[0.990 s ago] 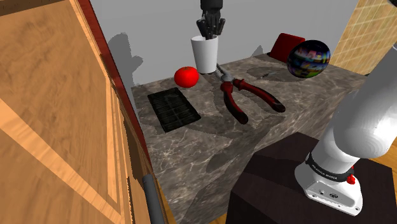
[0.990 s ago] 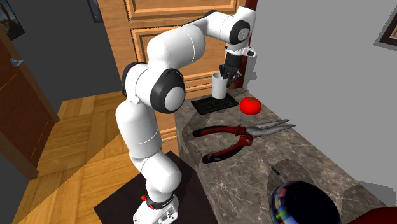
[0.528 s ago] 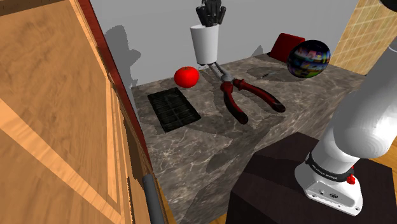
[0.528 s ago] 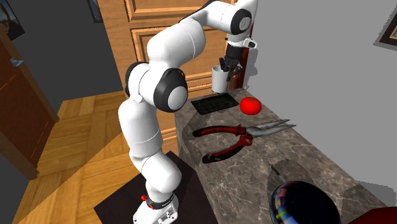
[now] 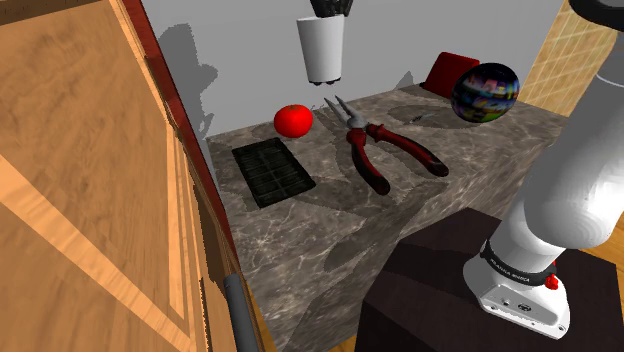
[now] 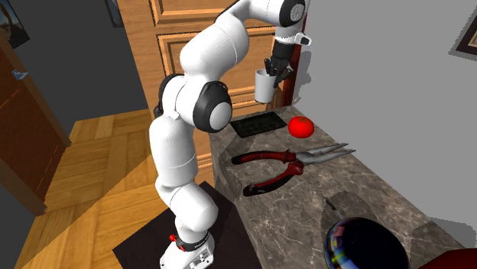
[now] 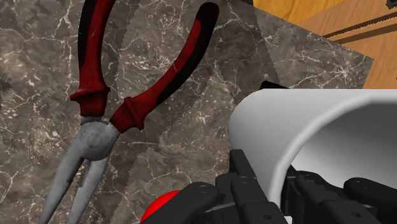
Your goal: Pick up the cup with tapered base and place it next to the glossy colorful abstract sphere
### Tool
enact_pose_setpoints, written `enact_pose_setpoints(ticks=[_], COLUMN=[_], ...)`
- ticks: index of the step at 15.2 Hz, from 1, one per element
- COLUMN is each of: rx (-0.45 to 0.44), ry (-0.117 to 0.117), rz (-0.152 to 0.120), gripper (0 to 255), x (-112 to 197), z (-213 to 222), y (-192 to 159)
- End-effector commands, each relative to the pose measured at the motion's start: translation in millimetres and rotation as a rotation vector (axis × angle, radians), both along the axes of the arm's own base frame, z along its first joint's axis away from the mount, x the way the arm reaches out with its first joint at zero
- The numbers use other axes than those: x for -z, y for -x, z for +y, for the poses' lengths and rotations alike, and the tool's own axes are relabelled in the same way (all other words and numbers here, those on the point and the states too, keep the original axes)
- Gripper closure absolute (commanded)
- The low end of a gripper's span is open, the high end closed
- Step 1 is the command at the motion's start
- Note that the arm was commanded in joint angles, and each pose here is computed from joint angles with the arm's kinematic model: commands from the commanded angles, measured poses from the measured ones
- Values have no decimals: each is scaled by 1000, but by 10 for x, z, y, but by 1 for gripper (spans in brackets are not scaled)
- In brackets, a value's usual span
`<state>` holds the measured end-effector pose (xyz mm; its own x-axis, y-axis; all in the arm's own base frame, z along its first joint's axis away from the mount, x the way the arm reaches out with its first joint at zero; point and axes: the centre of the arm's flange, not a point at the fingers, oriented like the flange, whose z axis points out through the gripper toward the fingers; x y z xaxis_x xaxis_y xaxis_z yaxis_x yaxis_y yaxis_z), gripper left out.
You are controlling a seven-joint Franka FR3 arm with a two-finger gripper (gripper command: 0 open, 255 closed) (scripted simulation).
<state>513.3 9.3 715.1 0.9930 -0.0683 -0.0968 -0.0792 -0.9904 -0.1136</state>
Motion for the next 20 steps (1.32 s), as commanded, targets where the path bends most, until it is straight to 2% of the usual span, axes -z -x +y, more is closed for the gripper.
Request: enact_pose_setpoints(ticks=[1,20], rx=[0,0], ry=[0,0], rz=[0,0], gripper=[255,255], x=[-107,-111], z=[-9,-2213], y=[3,1200])
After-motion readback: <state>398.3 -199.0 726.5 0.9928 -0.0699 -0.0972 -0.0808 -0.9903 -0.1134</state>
